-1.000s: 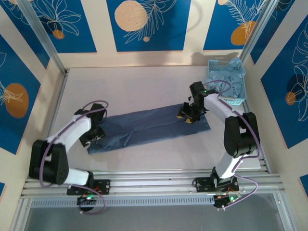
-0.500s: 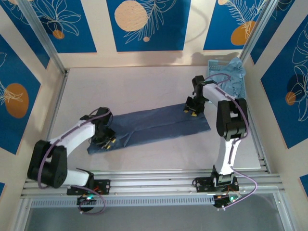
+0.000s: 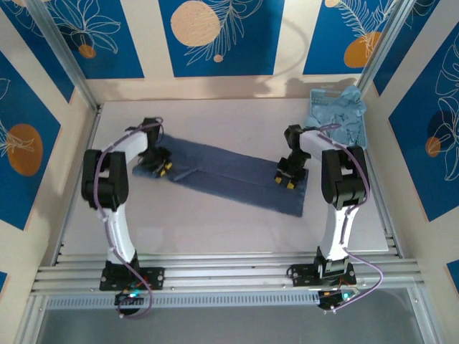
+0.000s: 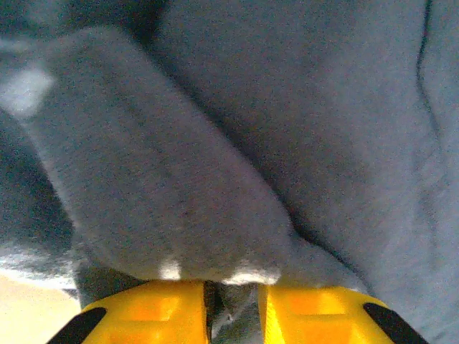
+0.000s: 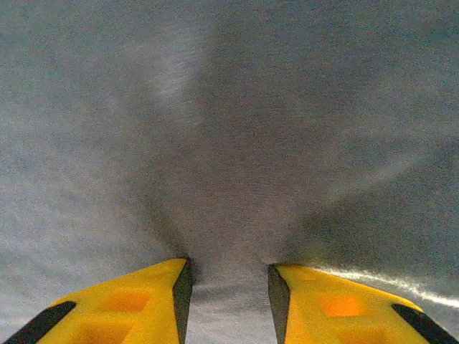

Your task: Fold and stack the t-shirts

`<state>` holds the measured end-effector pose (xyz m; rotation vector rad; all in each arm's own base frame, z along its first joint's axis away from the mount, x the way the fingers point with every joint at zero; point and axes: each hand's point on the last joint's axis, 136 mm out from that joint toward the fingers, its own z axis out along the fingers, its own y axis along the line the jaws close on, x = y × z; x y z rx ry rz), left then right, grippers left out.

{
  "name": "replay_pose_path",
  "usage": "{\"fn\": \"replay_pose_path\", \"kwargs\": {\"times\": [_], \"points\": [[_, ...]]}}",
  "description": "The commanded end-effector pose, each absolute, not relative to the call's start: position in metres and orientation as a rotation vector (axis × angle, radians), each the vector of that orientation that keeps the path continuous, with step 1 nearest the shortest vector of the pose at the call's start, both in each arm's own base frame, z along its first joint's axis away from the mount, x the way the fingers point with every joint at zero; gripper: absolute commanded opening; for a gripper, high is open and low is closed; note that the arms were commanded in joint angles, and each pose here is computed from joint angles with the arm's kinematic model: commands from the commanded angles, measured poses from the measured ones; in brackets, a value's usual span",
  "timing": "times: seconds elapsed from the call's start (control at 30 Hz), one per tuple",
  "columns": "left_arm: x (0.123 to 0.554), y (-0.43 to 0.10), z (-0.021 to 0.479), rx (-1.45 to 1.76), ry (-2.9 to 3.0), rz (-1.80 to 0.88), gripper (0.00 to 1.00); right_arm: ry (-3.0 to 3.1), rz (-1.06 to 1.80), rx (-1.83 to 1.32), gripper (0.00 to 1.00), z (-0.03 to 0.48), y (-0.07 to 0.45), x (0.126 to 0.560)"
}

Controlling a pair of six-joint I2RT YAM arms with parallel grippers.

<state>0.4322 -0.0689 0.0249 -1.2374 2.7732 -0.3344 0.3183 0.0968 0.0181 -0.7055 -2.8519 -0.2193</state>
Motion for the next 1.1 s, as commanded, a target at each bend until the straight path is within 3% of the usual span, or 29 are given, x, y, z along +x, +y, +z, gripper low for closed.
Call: {"fn": "replay_pose_path", "kwargs": {"times": [0.0,0.13,0.3,0.63,0.7,0.8,0.87,0.97,1.07], "points": [[0.489,-0.076,0.009,-1.133,2.769,-0.387,0.24,-2.658,-0.217,-0.781,0.38,0.011,0.133,0.257],[0.555,-0.103,0.008,-1.176,2.676,-0.561,0.24,-2.577,-0.21,-0.803,0.39,0.011,0.169,0.21],[0.61,-0.153,0.0,-1.142,2.589,-0.803,0.23,-2.519,-0.253,-0.793,0.4,0.004,0.217,0.184],[0.668,-0.207,0.006,-1.079,2.351,-1.144,0.24,-2.4,-0.47,-0.922,0.41,0.014,0.288,0.208],[0.677,-0.209,0.03,-1.014,2.304,-1.173,0.3,-2.399,-0.518,-0.944,0.43,0.024,0.294,0.216],[0.68,-0.203,0.085,-0.914,2.256,-1.133,0.5,-2.445,-0.576,-0.942,0.49,0.047,0.295,0.23],[0.673,-0.194,0.124,-0.846,2.254,-1.063,0.57,-2.498,-0.61,-0.917,0.55,0.066,0.29,0.239],[0.642,-0.18,0.165,-0.789,2.314,-0.931,0.59,-2.593,-0.686,-0.85,0.61,0.095,0.279,0.25],[0.589,-0.174,0.174,-0.786,2.426,-0.882,0.59,-2.723,-0.768,-0.731,0.61,0.114,0.259,0.257]]}}
